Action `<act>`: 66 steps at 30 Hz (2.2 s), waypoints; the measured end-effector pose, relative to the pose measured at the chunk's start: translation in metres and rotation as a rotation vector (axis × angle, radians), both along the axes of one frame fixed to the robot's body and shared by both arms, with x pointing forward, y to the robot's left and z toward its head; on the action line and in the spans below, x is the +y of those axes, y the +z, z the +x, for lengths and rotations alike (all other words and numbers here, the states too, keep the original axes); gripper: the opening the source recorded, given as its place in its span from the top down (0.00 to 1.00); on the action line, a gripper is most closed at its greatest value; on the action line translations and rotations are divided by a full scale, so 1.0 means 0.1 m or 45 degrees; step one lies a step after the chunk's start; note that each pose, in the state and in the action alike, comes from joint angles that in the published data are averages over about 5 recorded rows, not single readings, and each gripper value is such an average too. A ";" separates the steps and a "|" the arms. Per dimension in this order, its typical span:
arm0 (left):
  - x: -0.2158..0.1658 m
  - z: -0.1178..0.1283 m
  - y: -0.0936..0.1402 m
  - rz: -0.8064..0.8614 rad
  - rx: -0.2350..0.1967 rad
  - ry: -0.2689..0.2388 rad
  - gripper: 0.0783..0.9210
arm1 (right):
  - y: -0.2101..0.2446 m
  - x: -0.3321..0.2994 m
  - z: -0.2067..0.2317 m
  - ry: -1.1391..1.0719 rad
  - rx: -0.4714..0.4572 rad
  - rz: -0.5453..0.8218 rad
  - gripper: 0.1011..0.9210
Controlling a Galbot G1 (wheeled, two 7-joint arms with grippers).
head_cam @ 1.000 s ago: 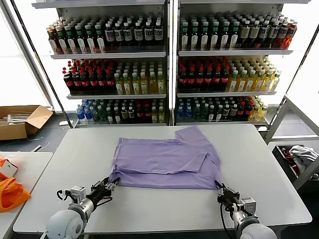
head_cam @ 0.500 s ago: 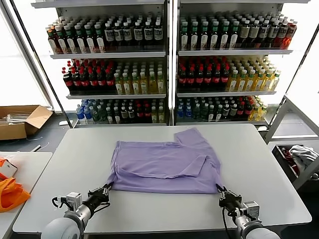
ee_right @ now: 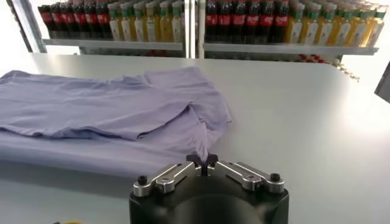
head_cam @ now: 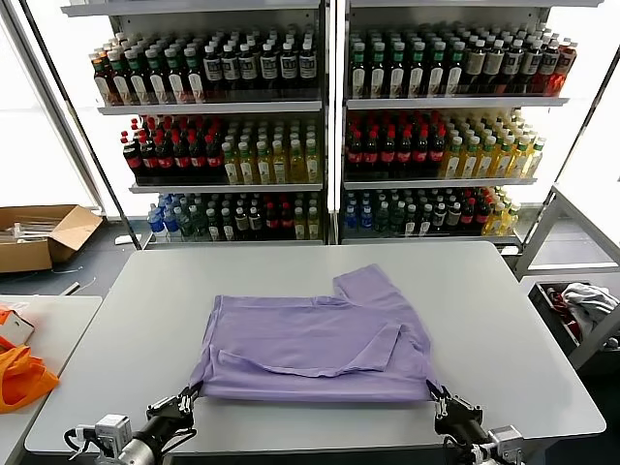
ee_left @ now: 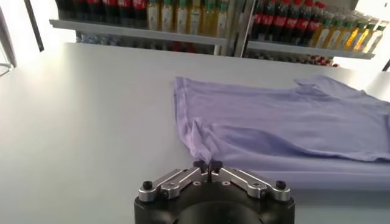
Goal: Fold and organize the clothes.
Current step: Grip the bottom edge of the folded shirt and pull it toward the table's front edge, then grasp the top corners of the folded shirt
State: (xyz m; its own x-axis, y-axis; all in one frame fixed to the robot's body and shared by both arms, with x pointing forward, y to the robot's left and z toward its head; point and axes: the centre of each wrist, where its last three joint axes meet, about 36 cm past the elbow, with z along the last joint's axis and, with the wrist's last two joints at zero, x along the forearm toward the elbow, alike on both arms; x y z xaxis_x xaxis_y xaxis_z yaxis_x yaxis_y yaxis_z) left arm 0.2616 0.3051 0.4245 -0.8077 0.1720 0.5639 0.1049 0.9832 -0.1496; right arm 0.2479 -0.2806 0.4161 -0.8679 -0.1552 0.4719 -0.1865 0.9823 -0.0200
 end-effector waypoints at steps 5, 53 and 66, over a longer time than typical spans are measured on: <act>-0.02 -0.17 0.06 0.009 0.040 0.012 0.97 | 0.06 0.04 -0.15 0.017 0.015 -0.011 0.84; 0.65 2.16 -0.08 0.056 -0.081 -0.255 0.12 | 0.20 -0.42 3.45 0.409 0.029 0.086 0.12; 0.54 2.44 -0.30 0.041 -0.033 -0.298 0.17 | -0.15 -0.03 3.82 0.399 0.146 0.076 0.25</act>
